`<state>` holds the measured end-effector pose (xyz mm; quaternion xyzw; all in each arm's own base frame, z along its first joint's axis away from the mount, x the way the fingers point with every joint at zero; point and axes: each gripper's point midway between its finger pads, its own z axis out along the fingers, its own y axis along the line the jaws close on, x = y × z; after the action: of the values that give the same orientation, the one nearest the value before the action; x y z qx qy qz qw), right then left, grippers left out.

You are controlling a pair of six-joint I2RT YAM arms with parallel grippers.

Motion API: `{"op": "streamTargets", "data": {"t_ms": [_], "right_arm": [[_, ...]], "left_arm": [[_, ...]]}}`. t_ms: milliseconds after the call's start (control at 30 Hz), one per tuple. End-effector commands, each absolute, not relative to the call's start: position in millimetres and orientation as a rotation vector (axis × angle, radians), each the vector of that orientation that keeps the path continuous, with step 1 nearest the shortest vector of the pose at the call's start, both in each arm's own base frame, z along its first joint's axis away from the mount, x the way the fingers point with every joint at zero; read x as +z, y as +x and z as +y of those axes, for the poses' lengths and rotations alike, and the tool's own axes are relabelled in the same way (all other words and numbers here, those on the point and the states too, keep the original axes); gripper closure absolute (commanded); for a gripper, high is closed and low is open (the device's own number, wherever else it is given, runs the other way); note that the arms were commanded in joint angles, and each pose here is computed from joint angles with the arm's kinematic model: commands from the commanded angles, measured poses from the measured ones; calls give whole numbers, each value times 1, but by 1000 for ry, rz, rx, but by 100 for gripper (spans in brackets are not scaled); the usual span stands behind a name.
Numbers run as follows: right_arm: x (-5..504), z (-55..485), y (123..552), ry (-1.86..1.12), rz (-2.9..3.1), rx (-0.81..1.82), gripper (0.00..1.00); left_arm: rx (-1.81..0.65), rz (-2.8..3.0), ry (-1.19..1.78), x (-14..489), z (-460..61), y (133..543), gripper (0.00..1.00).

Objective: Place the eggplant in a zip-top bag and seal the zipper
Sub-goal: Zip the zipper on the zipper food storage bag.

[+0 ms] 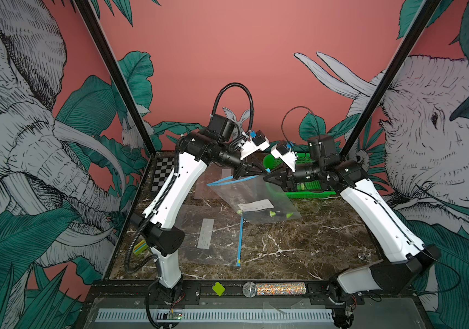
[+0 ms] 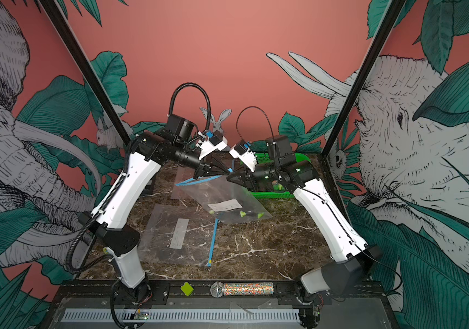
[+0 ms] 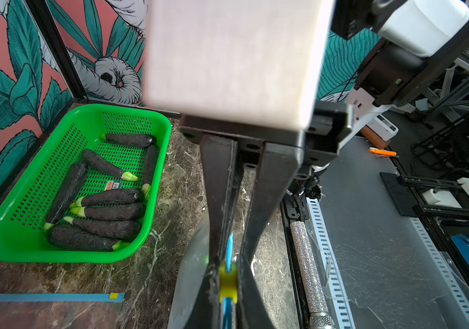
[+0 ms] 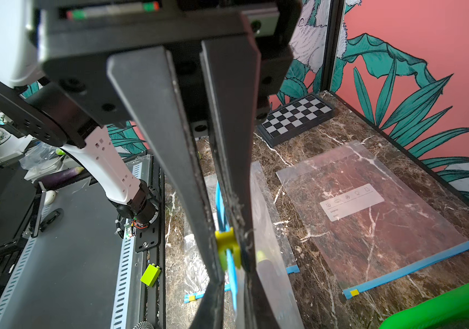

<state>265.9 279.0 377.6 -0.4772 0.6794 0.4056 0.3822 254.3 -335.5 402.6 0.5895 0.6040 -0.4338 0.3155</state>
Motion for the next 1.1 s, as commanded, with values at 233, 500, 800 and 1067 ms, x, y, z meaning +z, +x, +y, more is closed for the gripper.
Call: {"op": "streamTargets", "data": {"t_ms": [233, 500, 800, 1067], "right_arm": [[399, 278, 262, -1236, 1631, 1049, 93], [399, 280, 265, -1227, 1618, 1058, 100], [404, 270, 270, -1184, 1613, 1065, 100], [408, 266, 268, -1182, 1596, 1098, 100]], "left_arm": [[-1140, 1549, 1562, 415, -327, 244, 100], [-1133, 1562, 1565, 412, -328, 245, 100], [-1115, 1579, 1580, 408, -324, 243, 100], [-1092, 1623, 1595, 400, -320, 241, 100]]}}
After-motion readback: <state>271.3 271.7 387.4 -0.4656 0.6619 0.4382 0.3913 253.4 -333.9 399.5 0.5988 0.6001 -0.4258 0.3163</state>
